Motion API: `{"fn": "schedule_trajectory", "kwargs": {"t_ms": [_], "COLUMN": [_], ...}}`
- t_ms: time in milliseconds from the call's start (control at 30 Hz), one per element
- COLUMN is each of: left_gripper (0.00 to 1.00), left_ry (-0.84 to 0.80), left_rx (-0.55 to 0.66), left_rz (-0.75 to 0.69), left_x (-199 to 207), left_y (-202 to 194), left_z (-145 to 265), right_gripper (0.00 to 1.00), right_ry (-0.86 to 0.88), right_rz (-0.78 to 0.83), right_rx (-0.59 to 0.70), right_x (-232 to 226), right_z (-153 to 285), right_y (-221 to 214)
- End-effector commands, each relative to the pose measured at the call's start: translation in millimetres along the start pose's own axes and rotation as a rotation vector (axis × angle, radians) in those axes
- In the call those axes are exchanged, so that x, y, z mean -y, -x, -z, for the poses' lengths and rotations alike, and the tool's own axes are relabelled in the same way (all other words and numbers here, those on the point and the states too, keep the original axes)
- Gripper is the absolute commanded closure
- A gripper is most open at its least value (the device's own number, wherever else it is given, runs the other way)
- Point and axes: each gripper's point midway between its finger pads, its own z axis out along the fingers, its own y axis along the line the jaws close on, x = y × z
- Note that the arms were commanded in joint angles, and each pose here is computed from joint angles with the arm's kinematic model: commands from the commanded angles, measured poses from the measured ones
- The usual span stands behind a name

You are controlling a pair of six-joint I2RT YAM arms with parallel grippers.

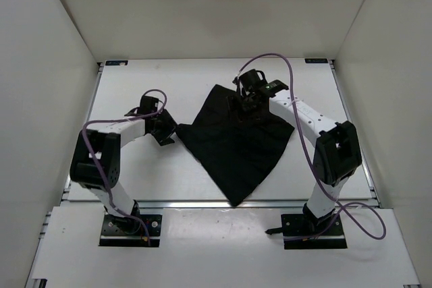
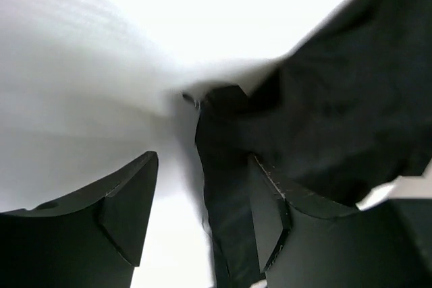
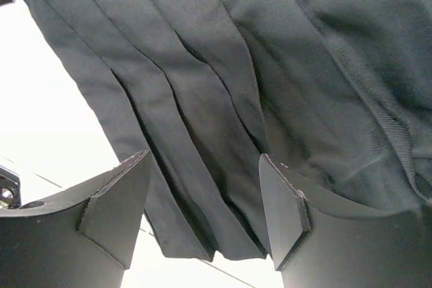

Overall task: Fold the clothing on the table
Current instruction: Flatten the skirt out

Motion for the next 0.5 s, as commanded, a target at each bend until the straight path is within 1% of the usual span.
{"fn": "schedule_trajectory", "kwargs": {"t_ms": [0,67,100,133,167,200,267,300,333,367,400,467], "left_gripper": [0.33,0.33,0.36,0.47,0.85,1.00,1.00,1.00,1.00,1.00,1.00,1.00], "left_ry": [0.005,-0.006,-0.012,-0.028,-0.041,-0.063,-0.069,-0.042,-0.034,-0.013,-0.007,-0.002], "left_rx": [0.024,0.050,0.058,0.067,0.067,0.074,0.033,0.011,-0.003,-0.042,-0.054,-0.090], "left_rz": [-0.011,-0.007,-0.004,-0.006,-0.016,-0.007,-0.026,-0.036,-0.072,-0.101,-0.120,-0.114], "left_x": [13,21,24,29,30,31,30,24,19,10,4,-11], "left_y": [5,12,12,17,16,20,14,10,10,1,-1,-11], "left_z": [-17,-22,-24,-25,-28,-28,-25,-22,-17,-12,-4,8], "right_gripper": [0.38,0.38,0.38,0.38,0.38,0.38,0.36,0.36,0.34,0.33,0.32,0.31], "right_ry": [0.015,0.005,-0.001,-0.006,-0.003,-0.013,-0.025,-0.043,-0.057,-0.058,-0.073,-0.063], "right_rz": [0.013,0.031,0.049,0.050,0.058,0.067,0.081,0.080,0.075,0.081,0.075,0.078], "right_rx": [0.066,0.093,0.115,0.134,0.140,0.162,0.167,0.170,0.167,0.163,0.158,0.161], "right_x": [1,6,8,11,15,22,31,40,49,55,66,71], "right_z": [10,11,11,7,7,2,-12,-21,-24,-33,-43,-59], "right_y": [24,36,45,54,59,73,95,107,113,123,133,144]}}
